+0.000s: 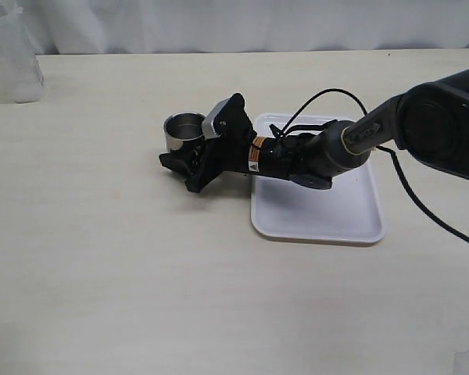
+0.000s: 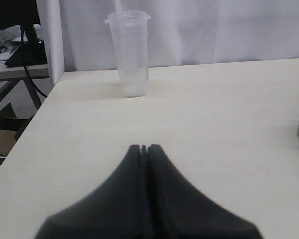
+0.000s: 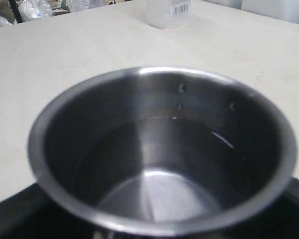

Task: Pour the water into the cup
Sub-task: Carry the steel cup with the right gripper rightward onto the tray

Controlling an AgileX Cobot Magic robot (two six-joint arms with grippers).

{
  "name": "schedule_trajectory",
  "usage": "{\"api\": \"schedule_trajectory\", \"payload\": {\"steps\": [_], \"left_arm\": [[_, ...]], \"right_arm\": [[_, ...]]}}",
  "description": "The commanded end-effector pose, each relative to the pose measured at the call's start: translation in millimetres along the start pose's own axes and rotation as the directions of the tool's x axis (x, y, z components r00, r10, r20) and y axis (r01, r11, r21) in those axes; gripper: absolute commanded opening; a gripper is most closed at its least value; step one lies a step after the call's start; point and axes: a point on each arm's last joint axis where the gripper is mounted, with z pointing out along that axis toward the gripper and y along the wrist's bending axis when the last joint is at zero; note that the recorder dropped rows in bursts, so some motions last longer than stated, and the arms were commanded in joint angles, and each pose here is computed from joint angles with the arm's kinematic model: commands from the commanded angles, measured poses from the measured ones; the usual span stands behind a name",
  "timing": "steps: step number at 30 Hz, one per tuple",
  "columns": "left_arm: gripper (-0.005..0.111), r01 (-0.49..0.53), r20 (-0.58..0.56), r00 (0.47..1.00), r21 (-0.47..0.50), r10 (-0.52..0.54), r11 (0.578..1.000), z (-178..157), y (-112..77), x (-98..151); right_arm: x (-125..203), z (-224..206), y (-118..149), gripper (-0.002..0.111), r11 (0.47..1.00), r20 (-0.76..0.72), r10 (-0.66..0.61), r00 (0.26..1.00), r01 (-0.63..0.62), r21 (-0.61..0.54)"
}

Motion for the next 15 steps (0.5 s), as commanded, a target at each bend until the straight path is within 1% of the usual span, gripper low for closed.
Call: {"api": "schedule_trajectory", "payload": {"steps": [1,15], "left_arm": [[0.0,0.002,0.013,1.0,0.008,-0.003,1.0,0.0,-0.5,-0.4],[0.0,0.002,0.013,1.0,0.008,-0.003,1.0,0.0,-0.5,-0.4]], "right_arm": [[-13.5,-2.8,0.0,0.004,0.998,0.019,-0.061,0.998,0.062,-0.008],[-52.6,-15.9,-7.5,0.004,0.992,0.084,-0.124,0.989,0.124,0.013]]}}
